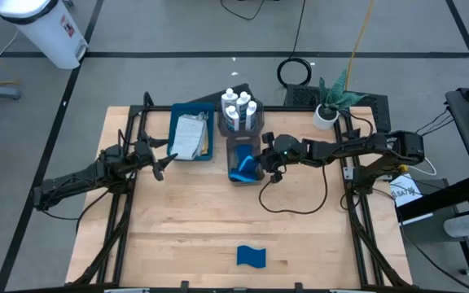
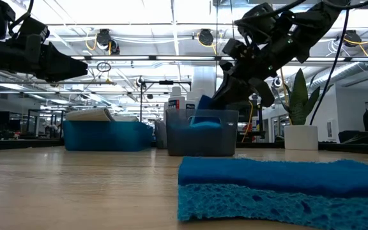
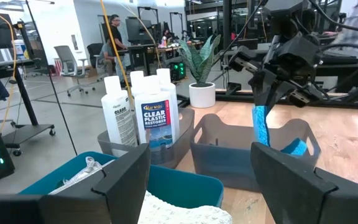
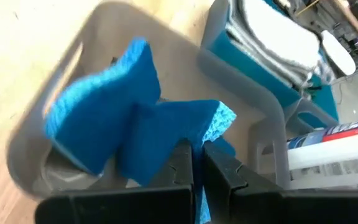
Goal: Pick & Place Kitchen Items
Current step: Put the blue sponge into the bottom black bin
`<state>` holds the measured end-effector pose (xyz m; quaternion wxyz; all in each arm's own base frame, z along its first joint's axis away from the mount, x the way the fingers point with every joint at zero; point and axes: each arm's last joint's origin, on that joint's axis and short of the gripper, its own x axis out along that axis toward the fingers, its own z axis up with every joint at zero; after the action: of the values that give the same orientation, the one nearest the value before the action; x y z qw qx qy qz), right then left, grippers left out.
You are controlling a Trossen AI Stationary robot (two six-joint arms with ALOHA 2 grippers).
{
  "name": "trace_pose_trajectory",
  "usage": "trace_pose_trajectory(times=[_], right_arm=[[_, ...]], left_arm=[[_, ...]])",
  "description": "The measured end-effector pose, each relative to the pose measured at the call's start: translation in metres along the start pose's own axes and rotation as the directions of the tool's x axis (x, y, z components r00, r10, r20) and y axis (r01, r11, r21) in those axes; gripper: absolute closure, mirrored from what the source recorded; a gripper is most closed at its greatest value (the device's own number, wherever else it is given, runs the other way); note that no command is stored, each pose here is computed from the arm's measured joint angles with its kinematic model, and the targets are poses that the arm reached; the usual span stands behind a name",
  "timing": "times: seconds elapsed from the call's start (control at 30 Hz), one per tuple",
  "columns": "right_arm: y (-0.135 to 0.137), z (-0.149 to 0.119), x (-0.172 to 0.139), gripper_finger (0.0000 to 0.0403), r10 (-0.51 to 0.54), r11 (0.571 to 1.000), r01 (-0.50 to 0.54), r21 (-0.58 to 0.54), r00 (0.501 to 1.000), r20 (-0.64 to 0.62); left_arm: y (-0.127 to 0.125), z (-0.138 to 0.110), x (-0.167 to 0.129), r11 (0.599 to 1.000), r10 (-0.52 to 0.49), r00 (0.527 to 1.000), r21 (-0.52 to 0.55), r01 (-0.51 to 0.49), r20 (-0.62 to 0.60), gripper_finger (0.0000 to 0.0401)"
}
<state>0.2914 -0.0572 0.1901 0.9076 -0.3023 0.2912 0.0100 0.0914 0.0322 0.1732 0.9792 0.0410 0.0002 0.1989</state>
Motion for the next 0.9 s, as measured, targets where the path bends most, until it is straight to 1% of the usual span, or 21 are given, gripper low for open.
trace_pose_trajectory(times=[0.27,0.4,0.57,0.73,0.9], right_arm=[[0.008,-0.010,0.016,0.0403,0.034,0.999,-0.034,-0.002,0.998,-0.044],[0.009,-0.011,0.020,0.0402,0.031,0.999,-0.032,-0.026,0.999,-0.039],[0.008,-0.009,0.020,0.0390,0.016,0.999,-0.017,-0.046,1.000,-0.022],[0.007,-0.009,0.020,0.0364,0.009,0.999,-0.010,-0.047,1.000,-0.018],[0.006,-0.008,0.020,0.0308,-0.003,0.999,0.002,-0.048,1.000,-0.013]], left_arm=[[0.000,0.000,0.000,1.000,0.000,1.000,0.000,0.000,0.000,0.0118],[0.000,0.000,0.000,1.000,0.000,1.000,0.000,0.000,0.000,0.0118],[0.000,0.000,0.000,1.000,0.000,1.000,0.000,0.000,0.000,0.0118],[0.000,0.000,0.000,1.000,0.001,1.000,0.000,-0.001,0.000,0.0118],[0.000,0.000,0.000,1.000,0.001,1.000,0.000,-0.001,0.000,0.0118]])
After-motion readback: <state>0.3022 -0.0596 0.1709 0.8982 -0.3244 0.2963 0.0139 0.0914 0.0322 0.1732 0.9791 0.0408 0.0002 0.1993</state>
